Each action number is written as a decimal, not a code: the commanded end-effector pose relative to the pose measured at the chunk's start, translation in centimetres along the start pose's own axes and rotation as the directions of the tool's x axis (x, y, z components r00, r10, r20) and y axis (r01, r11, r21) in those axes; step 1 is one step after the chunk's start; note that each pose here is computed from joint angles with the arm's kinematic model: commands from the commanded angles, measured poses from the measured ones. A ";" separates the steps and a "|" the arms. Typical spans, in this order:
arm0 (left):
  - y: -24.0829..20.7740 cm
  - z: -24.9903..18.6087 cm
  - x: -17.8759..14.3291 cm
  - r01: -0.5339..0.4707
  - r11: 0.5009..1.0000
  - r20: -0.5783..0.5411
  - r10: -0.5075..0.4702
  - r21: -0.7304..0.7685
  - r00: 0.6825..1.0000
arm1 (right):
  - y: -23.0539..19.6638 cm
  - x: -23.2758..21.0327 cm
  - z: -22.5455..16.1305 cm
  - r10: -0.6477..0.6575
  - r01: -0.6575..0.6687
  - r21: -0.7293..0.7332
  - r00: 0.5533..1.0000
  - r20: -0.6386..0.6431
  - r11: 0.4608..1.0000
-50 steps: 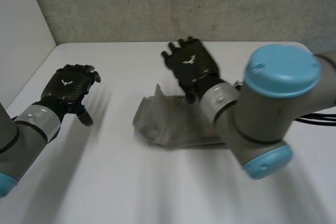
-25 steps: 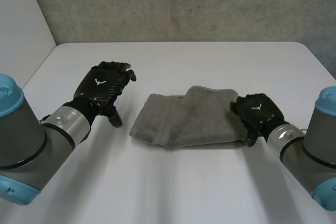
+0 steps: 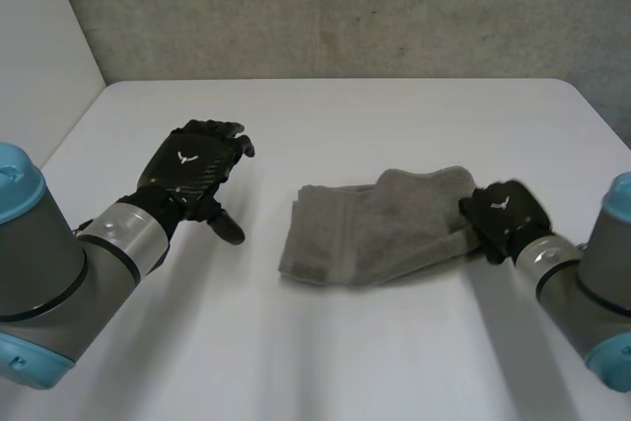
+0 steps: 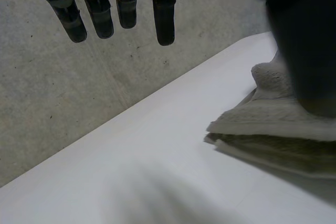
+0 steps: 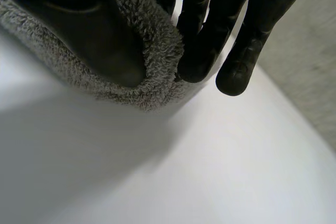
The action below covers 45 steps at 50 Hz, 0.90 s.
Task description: Fold the towel.
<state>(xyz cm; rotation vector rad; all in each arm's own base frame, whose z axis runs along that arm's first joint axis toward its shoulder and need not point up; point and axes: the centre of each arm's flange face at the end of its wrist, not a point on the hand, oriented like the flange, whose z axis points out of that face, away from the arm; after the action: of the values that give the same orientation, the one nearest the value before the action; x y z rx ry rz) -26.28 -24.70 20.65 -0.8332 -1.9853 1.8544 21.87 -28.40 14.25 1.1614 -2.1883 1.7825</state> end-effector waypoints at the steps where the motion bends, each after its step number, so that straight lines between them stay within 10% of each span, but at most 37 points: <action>1: -0.3 0.2 -0.1 0.000 1.000 0.003 0.000 0.011 1.000 | -4.5 2.3 -0.7 -0.091 0.100 0.118 0.993 -0.077 0.988; 19: -0.5 0.3 -0.1 0.015 1.000 0.004 -0.015 0.018 1.000 | -8.5 -14.9 -3.1 -0.275 0.168 0.292 0.883 0.380 0.942; 45: -3.7 3.8 3.0 0.110 0.987 0.029 -0.114 0.120 0.993 | -10.3 -9.4 -7.0 -0.205 0.124 0.274 0.934 0.291 0.954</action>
<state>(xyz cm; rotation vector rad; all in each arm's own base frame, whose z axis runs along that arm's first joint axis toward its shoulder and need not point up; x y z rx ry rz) -29.54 -26.26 23.31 -0.7298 -1.9042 1.9553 33.89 -17.20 18.30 1.8431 -1.9585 1.9451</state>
